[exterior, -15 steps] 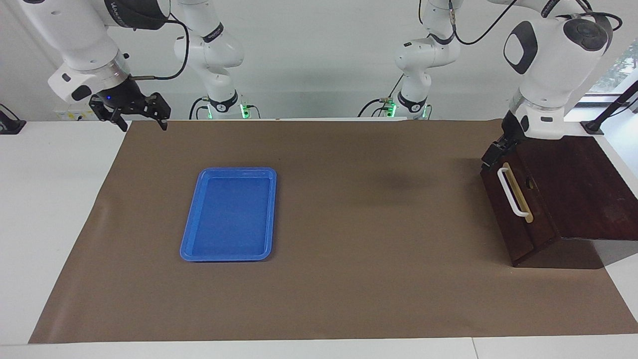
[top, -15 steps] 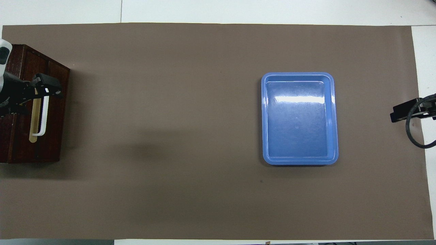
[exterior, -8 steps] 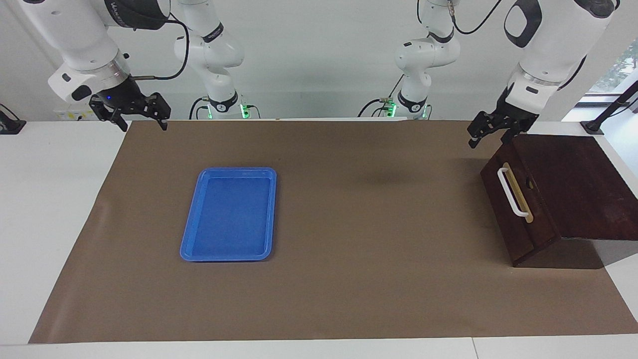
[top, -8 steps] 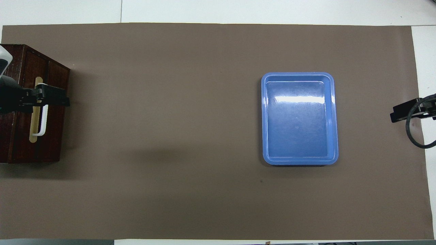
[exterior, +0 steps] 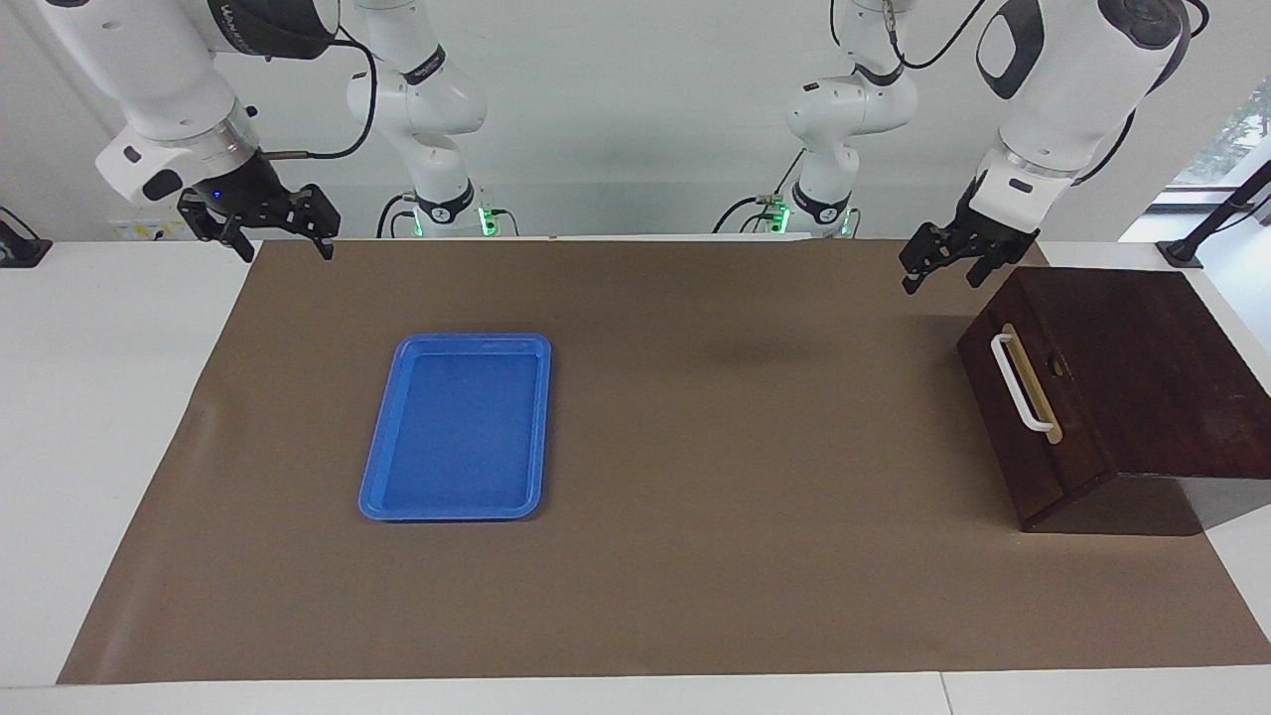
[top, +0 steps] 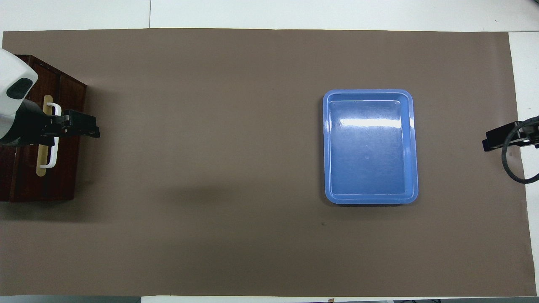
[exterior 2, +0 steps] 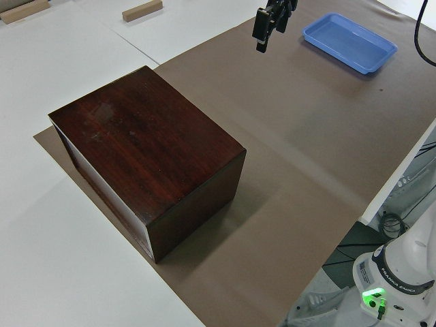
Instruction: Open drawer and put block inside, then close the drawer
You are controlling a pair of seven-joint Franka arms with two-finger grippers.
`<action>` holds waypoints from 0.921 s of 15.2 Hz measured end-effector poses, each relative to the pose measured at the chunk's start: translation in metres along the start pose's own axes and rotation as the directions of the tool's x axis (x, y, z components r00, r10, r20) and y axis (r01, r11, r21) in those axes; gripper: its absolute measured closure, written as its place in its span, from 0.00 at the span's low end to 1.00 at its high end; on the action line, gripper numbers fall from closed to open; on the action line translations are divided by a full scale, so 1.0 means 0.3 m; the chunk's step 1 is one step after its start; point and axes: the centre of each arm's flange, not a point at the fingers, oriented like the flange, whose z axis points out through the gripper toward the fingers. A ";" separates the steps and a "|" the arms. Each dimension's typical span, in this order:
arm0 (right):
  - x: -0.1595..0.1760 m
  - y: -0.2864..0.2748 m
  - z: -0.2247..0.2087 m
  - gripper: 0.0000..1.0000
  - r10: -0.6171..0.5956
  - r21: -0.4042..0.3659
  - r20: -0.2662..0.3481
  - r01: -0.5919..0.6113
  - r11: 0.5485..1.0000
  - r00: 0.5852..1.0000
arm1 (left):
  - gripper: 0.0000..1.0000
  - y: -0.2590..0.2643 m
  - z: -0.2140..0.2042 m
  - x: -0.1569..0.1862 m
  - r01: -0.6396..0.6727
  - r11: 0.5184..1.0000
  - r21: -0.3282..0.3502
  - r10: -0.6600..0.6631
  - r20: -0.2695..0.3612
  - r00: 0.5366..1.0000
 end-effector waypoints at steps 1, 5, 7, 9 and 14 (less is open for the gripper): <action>0.000 0.000 0.000 0.00 0.000 0.000 0.000 0.000 1.000 1.000 | 0.00 -0.007 -0.001 0.001 0.003 1.000 0.000 -0.003 0.000 1.000; 0.000 0.000 0.000 0.00 0.000 0.000 0.000 0.000 1.000 1.000 | 0.00 -0.020 0.004 -0.003 0.001 1.000 0.031 -0.001 0.012 1.000; 0.000 0.000 0.000 0.00 0.000 0.000 0.000 0.000 1.000 1.000 | 0.00 -0.025 0.006 -0.005 0.000 0.999 0.046 0.000 0.019 1.000; 0.000 0.000 0.000 0.00 0.000 0.000 0.000 0.000 1.000 1.000 | 0.00 -0.031 0.008 -0.007 -0.002 0.998 0.062 0.000 0.024 1.000; 0.000 0.000 0.000 0.00 0.000 0.000 0.000 0.000 1.000 1.000 | 0.00 -0.033 0.016 -0.012 -0.008 0.997 0.082 0.004 0.042 0.999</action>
